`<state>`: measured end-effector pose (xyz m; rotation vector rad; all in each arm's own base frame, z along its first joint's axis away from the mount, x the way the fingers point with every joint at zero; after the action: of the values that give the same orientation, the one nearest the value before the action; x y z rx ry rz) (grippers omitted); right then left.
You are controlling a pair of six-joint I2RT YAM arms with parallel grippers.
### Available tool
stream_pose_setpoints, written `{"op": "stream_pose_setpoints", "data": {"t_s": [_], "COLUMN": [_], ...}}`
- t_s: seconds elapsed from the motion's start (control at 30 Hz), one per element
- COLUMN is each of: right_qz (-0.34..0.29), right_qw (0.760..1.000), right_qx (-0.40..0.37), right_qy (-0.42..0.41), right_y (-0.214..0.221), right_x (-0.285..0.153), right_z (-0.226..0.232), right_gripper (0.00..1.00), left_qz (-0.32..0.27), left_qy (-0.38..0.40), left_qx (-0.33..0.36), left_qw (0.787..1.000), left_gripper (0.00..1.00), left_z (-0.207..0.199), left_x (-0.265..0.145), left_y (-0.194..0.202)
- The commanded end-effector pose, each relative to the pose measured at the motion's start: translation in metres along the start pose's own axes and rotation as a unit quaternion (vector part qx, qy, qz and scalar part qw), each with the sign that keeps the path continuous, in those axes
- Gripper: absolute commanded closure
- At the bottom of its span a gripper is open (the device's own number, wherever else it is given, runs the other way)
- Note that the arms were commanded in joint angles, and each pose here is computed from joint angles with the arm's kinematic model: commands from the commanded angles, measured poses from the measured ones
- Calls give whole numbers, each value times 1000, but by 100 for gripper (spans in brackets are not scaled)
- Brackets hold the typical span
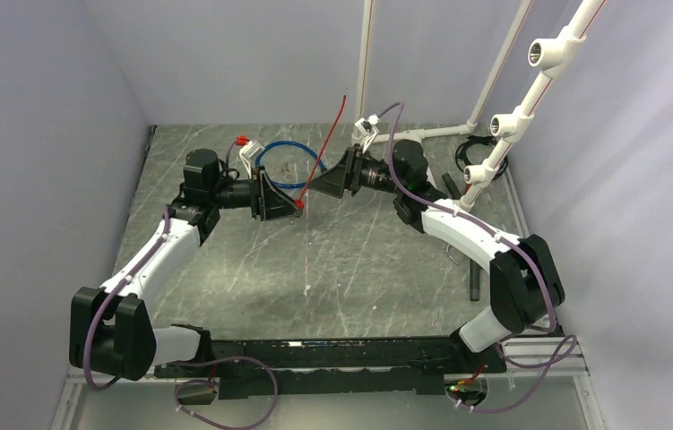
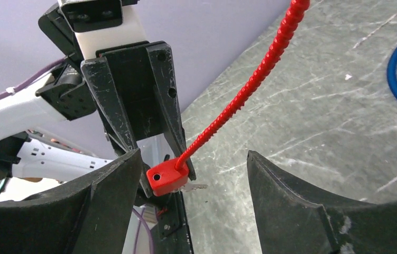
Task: Lock with the key
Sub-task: Pick up the lock from the center of the board.
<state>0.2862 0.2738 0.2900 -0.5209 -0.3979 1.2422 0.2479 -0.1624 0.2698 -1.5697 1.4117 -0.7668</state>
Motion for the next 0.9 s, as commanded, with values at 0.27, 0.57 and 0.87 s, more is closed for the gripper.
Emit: {"op": "stream_pose_setpoints", "data": {"t_s": [0.27,0.57,0.87], "right_qz": [-9,-21,45], "right_qw": [998,991,927], "right_qx": [-7,-106,-233], "right_qy": [-62,80,289], "right_y": [-20,-27,-1], "right_x": [29,10,-30], "right_z": [28,18,-28], "right_gripper": [53,100,100], "left_qz": [-28,19,71], "left_qy": [21,-69,-202], "left_qx": [75,53,-4], "left_qw": [997,996,977], "left_gripper": [100,4,1], "left_z": [-20,-19,13], "left_x": [0,-44,-119], "left_y": [-25,-18,-41]}}
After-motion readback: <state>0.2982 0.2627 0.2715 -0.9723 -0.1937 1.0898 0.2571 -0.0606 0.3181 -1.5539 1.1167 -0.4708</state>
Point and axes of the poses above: each gripper's point midway between its finger pads, its own x axis out along the fingers, its own z axis along the line the jaws close on, y = z × x, the point moved 7 cm from there along -x, back along the fingers, and after that the axes turned 13 degrees about x, right-handed, at the moved point
